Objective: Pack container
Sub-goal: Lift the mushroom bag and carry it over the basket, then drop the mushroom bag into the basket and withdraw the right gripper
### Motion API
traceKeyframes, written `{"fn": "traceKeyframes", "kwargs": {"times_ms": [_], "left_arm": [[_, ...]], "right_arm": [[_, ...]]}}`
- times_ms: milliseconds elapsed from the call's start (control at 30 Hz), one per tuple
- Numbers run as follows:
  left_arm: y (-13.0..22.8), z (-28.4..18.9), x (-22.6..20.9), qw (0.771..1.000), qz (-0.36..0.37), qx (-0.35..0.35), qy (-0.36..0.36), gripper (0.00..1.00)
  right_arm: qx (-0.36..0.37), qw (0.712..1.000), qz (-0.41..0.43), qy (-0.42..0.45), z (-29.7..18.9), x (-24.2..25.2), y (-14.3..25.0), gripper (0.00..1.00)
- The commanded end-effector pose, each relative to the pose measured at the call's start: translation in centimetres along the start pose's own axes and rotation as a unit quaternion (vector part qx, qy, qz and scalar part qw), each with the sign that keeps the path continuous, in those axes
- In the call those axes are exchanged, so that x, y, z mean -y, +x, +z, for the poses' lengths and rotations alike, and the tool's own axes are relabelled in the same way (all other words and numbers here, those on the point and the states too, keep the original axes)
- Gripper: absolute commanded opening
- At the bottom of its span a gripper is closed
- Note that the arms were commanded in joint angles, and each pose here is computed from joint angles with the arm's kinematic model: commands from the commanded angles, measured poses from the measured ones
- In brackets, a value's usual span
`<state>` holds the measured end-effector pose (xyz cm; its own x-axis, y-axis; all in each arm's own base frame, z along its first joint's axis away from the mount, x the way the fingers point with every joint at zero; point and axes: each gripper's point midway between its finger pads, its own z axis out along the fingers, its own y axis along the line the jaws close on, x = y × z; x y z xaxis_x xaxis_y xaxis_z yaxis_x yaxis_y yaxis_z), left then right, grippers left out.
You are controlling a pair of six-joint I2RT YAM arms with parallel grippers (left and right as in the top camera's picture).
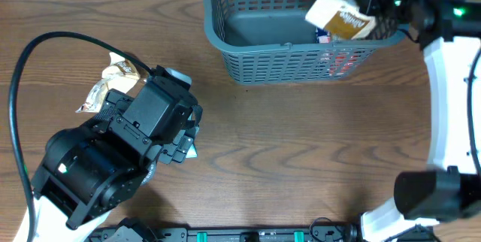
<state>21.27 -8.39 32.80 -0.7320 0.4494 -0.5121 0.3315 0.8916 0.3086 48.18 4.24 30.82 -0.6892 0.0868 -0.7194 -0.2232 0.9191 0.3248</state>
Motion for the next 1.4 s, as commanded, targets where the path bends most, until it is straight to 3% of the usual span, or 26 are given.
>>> {"fn": "traceKeyframes", "kwargs": {"times_ms": [0, 167, 400, 800, 933, 1067, 1233, 1367], "left_arm": [[0.0, 0.1, 0.2, 1.0, -0.003, -0.003, 0.004, 0.99], [0.0, 0.1, 0.2, 1.0, -0.003, -0.003, 0.004, 0.99], [0.0, 0.1, 0.2, 1.0, -0.003, -0.003, 0.004, 0.99], [0.0, 0.1, 0.2, 1.0, -0.003, -0.003, 0.005, 0.99], [-0.1, 0.1, 0.2, 1.0, -0.005, -0.001, 0.005, 0.99], [-0.7, 0.1, 1.3, 0.999, -0.011, 0.01, 0.034, 0.99], [-1.6, -0.2, 2.8, 0.996, -0.019, 0.025, 0.078, 0.99], [-1.6, -0.3, 3.3, 0.995, -0.019, 0.025, 0.094, 0.99]], "right_arm": [[-0.026, 0.999, -0.03, -0.001, 1.8, 0.2, 1.2, 0.04], [-0.051, 0.998, -0.044, -0.006, 3.5, 0.3, 2.4, 0.09], [-0.05, 0.997, -0.054, -0.001, 3.9, -0.2, 2.4, 0.46], [-0.043, 0.998, -0.037, 0.009, 3.5, -0.1, 1.8, 0.7], [-0.008, 0.999, -0.035, 0.008, 1.7, -1.1, -0.9, 0.77], [0.049, 0.997, -0.058, 0.005, -1.8, -2.9, -5.0, 0.99], [0.159, 0.984, -0.082, 0.023, -9.4, -4.1, -11.3, 0.99], [0.242, 0.963, -0.028, 0.114, -15.9, -0.3, -14.6, 0.99]]}}
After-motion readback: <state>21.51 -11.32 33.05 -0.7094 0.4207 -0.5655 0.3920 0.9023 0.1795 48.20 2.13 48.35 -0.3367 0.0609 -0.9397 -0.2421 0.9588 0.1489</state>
